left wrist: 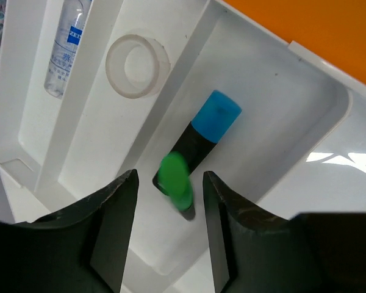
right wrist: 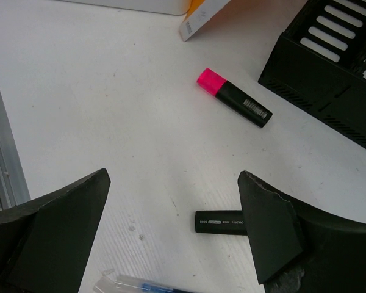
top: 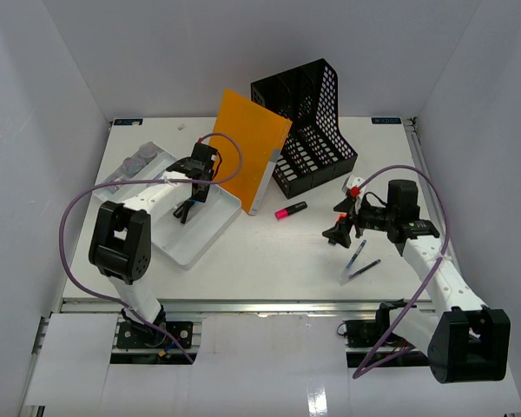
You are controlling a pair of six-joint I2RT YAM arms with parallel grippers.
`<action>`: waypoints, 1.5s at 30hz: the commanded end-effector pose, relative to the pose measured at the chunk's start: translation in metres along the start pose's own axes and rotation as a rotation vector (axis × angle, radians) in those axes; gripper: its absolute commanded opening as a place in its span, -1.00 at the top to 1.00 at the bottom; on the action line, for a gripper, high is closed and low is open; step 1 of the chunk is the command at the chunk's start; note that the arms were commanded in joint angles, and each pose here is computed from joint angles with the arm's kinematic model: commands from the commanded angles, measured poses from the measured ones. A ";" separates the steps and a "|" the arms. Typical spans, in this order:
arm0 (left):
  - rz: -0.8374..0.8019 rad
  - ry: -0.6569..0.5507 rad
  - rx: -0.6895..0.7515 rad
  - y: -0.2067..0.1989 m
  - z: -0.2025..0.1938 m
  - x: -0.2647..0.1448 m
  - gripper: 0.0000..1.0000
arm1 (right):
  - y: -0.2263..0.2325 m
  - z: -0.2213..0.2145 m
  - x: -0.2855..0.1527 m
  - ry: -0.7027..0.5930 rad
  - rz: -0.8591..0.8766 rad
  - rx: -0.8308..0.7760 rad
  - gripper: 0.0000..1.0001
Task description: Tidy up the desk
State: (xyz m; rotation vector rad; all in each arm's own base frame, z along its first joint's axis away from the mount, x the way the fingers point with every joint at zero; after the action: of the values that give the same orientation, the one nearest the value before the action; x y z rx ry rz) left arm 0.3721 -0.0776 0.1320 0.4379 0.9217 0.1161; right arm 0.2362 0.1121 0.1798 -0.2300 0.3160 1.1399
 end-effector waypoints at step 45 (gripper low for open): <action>-1.230 -0.566 -0.748 -0.065 -0.064 -0.178 -0.96 | -0.079 -0.095 0.054 0.628 -0.682 0.653 -0.45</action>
State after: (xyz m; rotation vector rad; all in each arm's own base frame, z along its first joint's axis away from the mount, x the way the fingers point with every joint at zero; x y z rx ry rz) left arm 0.2155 -0.1646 0.1900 -0.7557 0.4727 -0.6666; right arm 0.2978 0.0910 0.0673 -0.1295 1.0981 0.2599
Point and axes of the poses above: each gripper's point midway between its finger pads, its own x axis out along the fingers, its own y axis along the line the jaws close on, z = x × y, the point moved 5 cm from there along -x, back along the fingers, and after that the axes turned 1 degree about -x, right-handed, at the moved point
